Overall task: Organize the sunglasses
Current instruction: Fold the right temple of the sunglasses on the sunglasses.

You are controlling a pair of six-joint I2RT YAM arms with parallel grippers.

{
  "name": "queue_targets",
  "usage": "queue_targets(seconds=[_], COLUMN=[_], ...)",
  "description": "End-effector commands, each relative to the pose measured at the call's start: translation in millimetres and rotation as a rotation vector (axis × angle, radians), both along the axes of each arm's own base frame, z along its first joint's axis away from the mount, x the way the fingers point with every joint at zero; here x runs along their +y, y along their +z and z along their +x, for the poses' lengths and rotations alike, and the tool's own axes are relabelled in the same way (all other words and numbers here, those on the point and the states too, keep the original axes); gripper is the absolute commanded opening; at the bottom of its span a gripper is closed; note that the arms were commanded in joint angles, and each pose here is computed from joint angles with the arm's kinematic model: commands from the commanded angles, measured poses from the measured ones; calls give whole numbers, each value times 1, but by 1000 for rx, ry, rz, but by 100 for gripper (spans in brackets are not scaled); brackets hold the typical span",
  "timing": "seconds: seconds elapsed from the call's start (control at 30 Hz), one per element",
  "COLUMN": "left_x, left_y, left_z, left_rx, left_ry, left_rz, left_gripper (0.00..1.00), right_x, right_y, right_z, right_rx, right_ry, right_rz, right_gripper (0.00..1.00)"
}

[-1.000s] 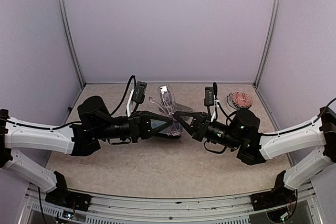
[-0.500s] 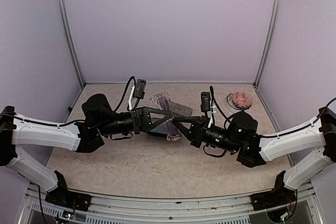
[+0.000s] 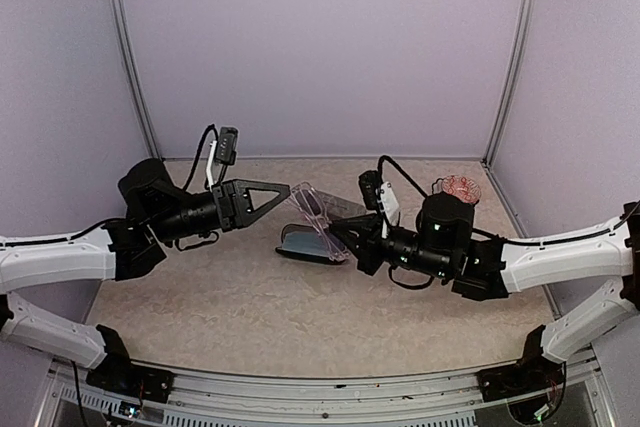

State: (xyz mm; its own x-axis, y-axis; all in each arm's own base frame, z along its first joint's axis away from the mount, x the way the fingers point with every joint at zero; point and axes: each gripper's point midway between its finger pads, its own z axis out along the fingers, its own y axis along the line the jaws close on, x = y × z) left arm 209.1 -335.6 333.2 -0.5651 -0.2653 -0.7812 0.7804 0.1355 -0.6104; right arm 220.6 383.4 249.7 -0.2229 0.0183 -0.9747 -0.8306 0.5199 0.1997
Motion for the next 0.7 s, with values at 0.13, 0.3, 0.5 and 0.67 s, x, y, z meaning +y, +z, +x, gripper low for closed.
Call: queue_targets(seconds=[0.13, 0.3, 0.5, 0.67], left_x=[61, 105, 153, 178], left_y=[7, 10, 19, 15], left_z=[24, 38, 54, 60], left_rx=[7, 21, 17, 2], left_ry=[238, 388, 558, 671], left_rz=[163, 259, 377, 448], left_gripper=[54, 70, 92, 99], right_x=[-13, -8, -1, 11], right_y=[-19, -25, -52, -73], right_z=[54, 79, 103, 118], right_rx=[-69, -80, -70, -10], right_ry=[-29, -11, 59, 177], right_rz=[-315, -465, -653, -773], right_gripper=[0, 0, 0, 0])
